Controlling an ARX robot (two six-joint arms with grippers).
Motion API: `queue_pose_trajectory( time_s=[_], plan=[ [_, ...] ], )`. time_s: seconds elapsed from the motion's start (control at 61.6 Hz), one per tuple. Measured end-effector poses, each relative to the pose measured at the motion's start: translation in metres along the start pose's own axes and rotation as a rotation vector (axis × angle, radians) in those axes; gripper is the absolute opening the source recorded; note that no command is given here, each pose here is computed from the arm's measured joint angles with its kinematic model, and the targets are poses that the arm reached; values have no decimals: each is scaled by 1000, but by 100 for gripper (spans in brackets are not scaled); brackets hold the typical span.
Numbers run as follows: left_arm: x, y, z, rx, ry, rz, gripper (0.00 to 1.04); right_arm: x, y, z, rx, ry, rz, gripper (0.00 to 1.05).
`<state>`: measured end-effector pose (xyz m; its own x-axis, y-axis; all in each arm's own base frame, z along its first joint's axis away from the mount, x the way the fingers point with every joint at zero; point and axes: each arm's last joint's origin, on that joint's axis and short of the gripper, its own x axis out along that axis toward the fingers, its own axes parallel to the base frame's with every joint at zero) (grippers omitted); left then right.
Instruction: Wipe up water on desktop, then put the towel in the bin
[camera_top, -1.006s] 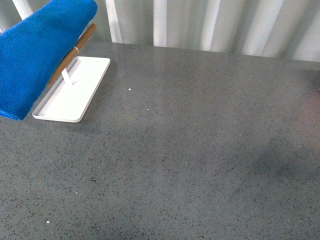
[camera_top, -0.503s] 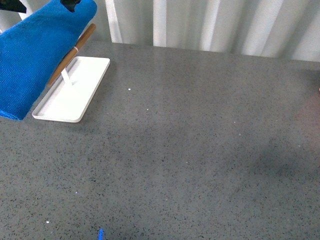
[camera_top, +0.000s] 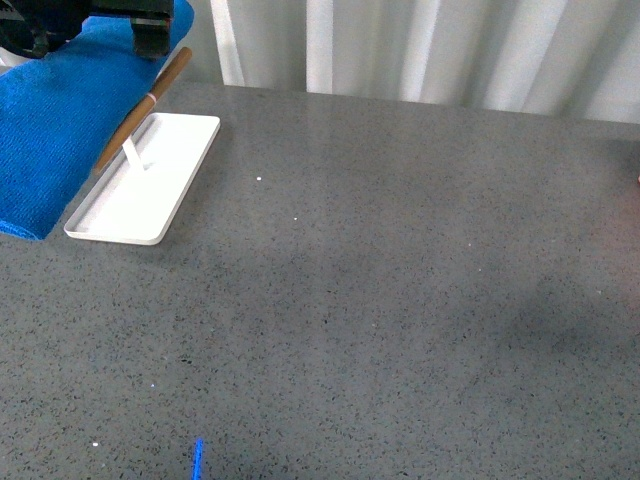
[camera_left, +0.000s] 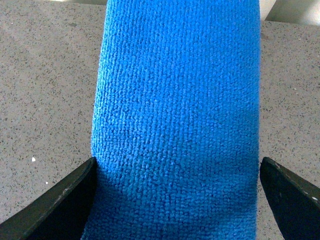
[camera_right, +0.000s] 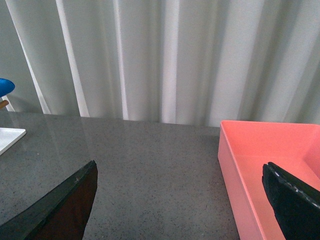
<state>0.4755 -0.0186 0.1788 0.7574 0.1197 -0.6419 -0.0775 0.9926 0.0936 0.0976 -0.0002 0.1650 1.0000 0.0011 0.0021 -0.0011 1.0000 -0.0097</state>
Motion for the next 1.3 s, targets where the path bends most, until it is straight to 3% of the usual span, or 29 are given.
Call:
queue_pose_trajectory(
  time_s=[0.422, 0.568, 0.827, 1.071, 1.168, 1.298],
  plan=[
    [6, 0, -2, 7, -11, 5, 27, 0, 0, 0, 0, 0, 0, 98],
    [1, 2, 2, 8, -28, -1, 11, 0, 0, 0, 0, 0, 0, 98],
    [-29, 8, 22, 22, -83, -62, 8, 0, 0, 0, 0, 0, 0, 98],
    [-121, 3, 57, 31, -259, -182, 8, 0, 0, 0, 0, 0, 0, 98],
    [-157, -15, 52, 49, -294, -270, 8, 0, 0, 0, 0, 0, 0, 98],
    [-197, -50, 25, 75, -300, -412, 8, 0, 0, 0, 0, 0, 0, 98]
  ],
)
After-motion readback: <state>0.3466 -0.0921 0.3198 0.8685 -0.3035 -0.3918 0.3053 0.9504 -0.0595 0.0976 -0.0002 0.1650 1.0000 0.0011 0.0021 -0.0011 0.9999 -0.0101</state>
